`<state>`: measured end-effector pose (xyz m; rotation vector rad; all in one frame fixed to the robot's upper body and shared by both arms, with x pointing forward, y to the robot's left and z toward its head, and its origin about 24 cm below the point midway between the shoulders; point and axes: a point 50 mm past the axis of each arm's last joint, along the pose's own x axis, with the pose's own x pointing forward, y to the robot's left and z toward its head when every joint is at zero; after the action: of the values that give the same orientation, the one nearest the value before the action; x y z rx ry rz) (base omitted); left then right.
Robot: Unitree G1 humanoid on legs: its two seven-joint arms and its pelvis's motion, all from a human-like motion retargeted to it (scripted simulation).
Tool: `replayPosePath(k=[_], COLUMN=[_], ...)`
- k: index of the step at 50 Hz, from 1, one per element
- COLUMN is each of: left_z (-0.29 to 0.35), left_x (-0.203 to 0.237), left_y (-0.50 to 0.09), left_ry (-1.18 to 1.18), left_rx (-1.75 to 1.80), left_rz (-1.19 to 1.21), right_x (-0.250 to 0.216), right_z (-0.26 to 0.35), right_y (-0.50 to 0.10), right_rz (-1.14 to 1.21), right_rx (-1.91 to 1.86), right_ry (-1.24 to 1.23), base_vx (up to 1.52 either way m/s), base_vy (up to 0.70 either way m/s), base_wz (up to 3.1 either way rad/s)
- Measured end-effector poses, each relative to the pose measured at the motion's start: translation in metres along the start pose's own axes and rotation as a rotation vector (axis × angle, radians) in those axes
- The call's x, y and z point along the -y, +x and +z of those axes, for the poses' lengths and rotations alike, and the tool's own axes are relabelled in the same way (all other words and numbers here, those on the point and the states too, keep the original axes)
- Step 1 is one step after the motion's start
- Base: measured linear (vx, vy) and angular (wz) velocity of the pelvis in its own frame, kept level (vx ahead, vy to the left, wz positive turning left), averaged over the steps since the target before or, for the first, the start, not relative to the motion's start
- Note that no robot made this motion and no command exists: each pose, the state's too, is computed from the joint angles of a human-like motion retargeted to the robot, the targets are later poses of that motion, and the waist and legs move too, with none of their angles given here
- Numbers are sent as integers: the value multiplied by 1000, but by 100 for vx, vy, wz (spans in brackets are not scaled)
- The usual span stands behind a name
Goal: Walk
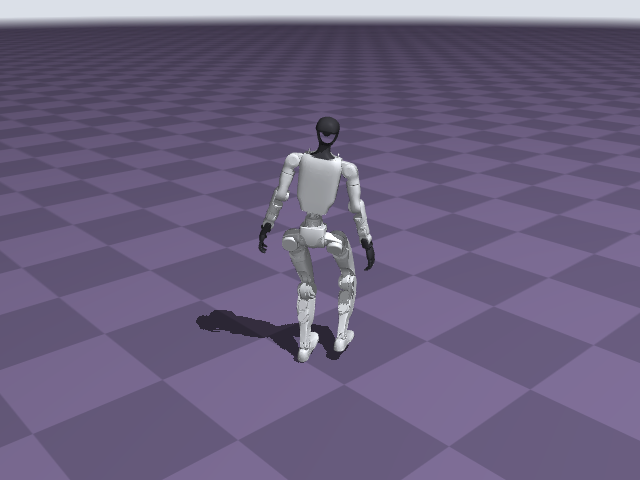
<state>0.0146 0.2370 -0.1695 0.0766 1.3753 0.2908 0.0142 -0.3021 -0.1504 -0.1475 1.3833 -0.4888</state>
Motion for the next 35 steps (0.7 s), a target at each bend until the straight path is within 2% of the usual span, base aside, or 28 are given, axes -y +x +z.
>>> replayPosePath(k=[20,35], left_z=[32,28], left_x=[-20,-6], left_y=[2,4], left_ry=[53,141], left_rx=[86,46], left_rz=[81,-2], right_x=[-12,-29], right_z=[-9,47], right_y=[-1,-1], right_rz=[57,125], right_rx=[-48,144], right_ry=[5,-196], base_vx=[36,33], base_vy=[-11,-10], base_wz=[57,49])
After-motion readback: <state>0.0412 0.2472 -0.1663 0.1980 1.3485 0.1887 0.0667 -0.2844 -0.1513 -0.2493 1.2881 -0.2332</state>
